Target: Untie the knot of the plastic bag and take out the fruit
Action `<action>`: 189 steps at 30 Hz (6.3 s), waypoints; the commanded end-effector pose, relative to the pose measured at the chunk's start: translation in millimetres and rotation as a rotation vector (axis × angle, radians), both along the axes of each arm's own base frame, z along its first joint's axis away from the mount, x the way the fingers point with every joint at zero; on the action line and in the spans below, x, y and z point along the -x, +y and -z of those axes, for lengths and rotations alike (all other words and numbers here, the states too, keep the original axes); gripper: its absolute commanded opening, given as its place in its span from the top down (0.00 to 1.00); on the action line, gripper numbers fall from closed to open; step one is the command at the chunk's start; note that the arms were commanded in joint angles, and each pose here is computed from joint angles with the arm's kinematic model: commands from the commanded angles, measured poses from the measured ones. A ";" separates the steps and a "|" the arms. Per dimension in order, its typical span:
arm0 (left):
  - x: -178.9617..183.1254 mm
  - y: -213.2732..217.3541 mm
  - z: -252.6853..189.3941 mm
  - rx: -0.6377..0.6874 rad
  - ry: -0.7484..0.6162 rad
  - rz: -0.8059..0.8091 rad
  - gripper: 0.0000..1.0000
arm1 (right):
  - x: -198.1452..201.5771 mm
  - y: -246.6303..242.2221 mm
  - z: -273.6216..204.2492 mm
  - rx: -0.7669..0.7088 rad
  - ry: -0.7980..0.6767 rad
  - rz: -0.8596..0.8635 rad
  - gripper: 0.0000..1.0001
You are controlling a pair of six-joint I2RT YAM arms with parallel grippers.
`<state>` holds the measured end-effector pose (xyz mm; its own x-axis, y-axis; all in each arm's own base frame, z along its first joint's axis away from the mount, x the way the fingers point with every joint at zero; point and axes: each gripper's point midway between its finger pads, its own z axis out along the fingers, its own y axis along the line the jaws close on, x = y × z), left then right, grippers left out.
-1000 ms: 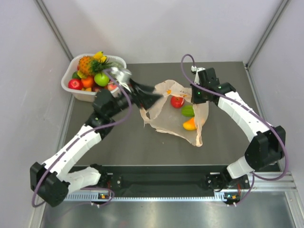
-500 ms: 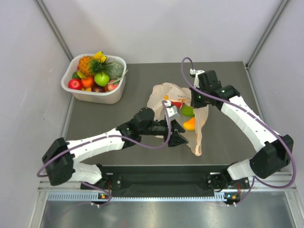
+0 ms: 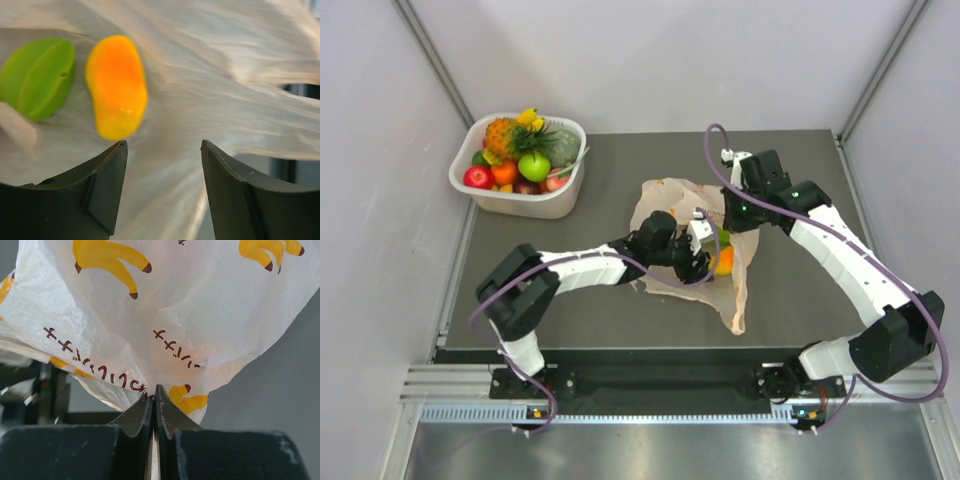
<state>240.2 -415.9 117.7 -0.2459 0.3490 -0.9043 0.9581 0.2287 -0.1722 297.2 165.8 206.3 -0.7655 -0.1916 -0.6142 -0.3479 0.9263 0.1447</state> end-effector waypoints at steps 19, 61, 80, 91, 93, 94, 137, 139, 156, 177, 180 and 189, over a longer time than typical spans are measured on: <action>-62.1 -78.5 41.1 0.087 -0.026 0.026 0.25 | 4.8 16.3 3.0 -0.038 -0.002 -0.086 1.00; -41.0 -38.2 1.4 0.134 0.128 -0.225 0.95 | -19.8 -7.2 -5.9 -0.003 -0.120 0.105 1.00; 7.6 57.6 -103.5 0.086 0.194 -0.350 1.00 | -30.3 -3.3 -24.6 -0.068 -0.157 0.103 1.00; -75.0 207.9 -212.3 0.229 -0.024 -0.823 1.00 | -38.9 0.9 -21.7 -0.066 -0.159 0.088 1.00; -110.1 242.8 -210.8 0.233 -0.036 -0.938 1.00 | -37.7 4.2 -20.2 -0.076 -0.149 0.069 1.00; -121.2 254.0 -210.4 0.233 -0.040 -0.981 1.00 | -38.2 5.4 -19.5 -0.076 -0.147 0.065 1.00; -256.5 478.3 -103.0 0.970 0.447 -1.803 1.00 | -26.8 7.9 -7.9 -0.109 -0.143 0.023 1.00; -262.1 474.4 -103.6 1.016 0.483 -1.736 1.00 | -26.4 7.0 -7.7 -0.108 -0.144 0.024 1.00; -230.4 472.1 -130.2 0.986 0.495 -1.707 0.01 | -30.8 10.2 -6.3 -0.111 -0.142 0.018 1.00; -37.2 189.6 -163.3 0.572 0.209 -0.544 0.09 | -34.5 3.0 -20.5 -0.084 -0.154 0.056 1.00; 8.5 150.1 -162.0 0.561 0.206 -0.364 0.11 | -33.6 2.7 -24.5 -0.078 -0.148 0.056 1.00; 55.2 79.9 -118.6 0.382 0.151 -0.293 0.16 | -21.0 19.5 -39.5 -0.139 -0.107 -0.053 1.00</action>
